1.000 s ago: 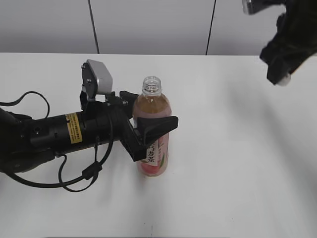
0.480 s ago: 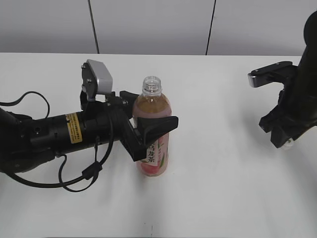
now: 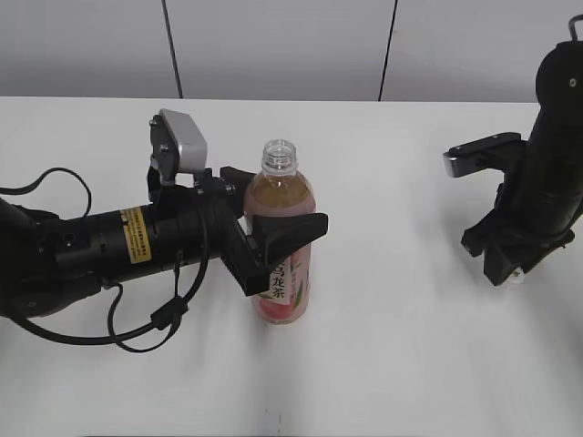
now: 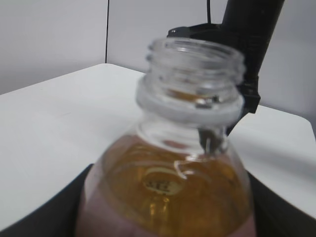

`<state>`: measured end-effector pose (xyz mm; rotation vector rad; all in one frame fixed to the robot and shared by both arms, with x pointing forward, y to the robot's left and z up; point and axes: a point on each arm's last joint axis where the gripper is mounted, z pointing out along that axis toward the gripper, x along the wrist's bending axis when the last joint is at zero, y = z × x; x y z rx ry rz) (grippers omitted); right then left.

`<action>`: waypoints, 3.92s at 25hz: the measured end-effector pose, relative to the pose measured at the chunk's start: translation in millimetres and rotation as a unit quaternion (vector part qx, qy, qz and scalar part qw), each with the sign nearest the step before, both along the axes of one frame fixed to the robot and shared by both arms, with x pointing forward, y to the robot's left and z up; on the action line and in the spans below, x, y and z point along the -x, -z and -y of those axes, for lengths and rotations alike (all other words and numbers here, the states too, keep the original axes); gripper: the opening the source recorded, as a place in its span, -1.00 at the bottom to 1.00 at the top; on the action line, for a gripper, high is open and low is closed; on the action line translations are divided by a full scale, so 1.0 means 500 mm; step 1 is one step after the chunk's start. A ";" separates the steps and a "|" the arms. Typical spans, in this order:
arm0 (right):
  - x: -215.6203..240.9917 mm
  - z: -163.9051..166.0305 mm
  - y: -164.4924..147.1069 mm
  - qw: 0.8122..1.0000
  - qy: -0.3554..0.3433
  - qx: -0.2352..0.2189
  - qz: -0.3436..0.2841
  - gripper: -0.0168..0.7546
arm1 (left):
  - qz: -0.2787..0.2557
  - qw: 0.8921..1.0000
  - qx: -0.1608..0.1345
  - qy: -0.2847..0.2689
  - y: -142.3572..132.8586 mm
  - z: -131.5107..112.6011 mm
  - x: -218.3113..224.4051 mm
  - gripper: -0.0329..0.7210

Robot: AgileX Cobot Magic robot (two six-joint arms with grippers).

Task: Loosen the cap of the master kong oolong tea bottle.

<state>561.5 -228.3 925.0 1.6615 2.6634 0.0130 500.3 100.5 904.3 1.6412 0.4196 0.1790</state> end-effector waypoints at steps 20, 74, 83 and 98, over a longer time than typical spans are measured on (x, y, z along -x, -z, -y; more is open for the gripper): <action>0.113 0.025 -0.219 0.995 0.093 -0.009 0.033 0.29 | 0.000 1.000 0.000 -0.001 0.000 0.000 0.000 0.30; 0.606 0.129 -0.253 0.905 0.047 -0.119 0.405 0.29 | 0.047 0.999 0.014 -0.020 -0.161 -0.017 0.022 0.66; 0.606 0.129 -0.253 0.905 0.047 -0.118 0.405 0.29 | 0.064 0.998 0.019 -0.012 -0.230 -0.030 0.051 0.66; 0.606 0.129 -0.253 0.905 0.046 -0.118 0.405 0.28 | 0.079 0.994 0.000 -0.075 -0.374 -0.097 0.143 0.65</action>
